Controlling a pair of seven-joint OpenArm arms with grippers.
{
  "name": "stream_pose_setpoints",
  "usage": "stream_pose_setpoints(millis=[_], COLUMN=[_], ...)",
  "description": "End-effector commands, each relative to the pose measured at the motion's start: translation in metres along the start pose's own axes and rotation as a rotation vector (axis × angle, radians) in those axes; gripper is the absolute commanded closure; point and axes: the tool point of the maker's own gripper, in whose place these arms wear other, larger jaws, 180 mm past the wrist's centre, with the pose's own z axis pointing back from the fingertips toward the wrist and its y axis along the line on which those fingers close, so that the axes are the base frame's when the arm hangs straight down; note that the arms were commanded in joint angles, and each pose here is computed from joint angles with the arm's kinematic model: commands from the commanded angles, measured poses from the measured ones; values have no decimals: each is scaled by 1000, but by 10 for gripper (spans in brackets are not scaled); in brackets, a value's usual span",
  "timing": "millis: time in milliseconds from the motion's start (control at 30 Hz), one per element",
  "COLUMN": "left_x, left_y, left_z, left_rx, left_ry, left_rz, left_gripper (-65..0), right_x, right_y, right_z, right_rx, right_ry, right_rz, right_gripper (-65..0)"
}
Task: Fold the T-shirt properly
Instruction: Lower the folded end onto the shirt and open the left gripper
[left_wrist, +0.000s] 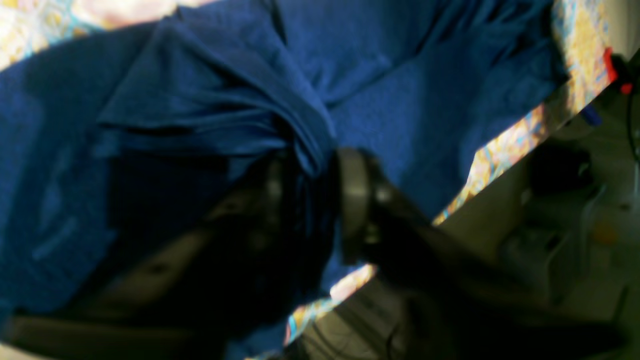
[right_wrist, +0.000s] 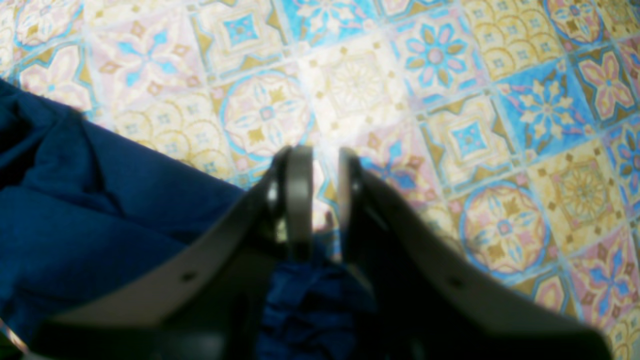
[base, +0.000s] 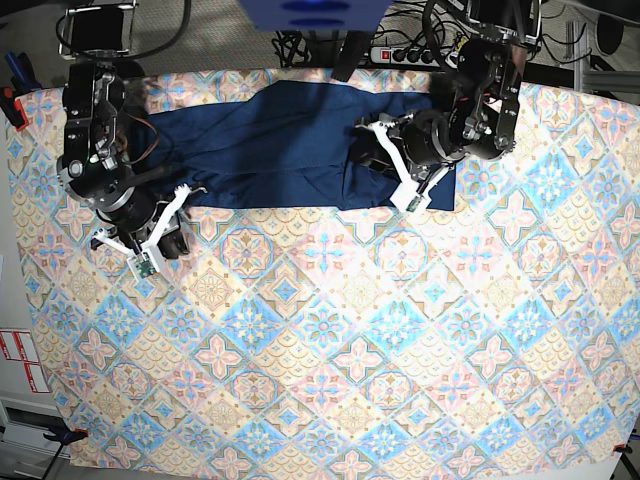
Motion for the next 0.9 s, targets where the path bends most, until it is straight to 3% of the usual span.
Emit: stream_pose_setpoints(millis=[0,133,300,467,600,767,867], left_x=[17,24,20,-6,-13,-36,-42], left_y=[-5,-1,26,38,25,0,-20], left_z=[8,19,44,52,38,5,-4], left_rx=[-12,12,95,128,83,-22,-74], left_ry=[-50,-68,-89,-23,16,176,208], left_rz=[-42,-80,-54,-53,-75,-129,-176], left_gripper=[-255,-351,-355,-355,-355,-355,-355], right_x=[15,16,16,17,17,17,17], right_y=[-5,-5,-5,-6,-5,-5,-5], right_z=[4,4,4,3,3,3,3], right_rx=[-10,-11,-11,-12,-11,-11,-11], right_ry=[-50,-52,-53,-54,-55,-56,-56], right_rz=[10,10,10,11,10,8,8], right_gripper=[-86,-86,-86,-86,-86,-86,-86])
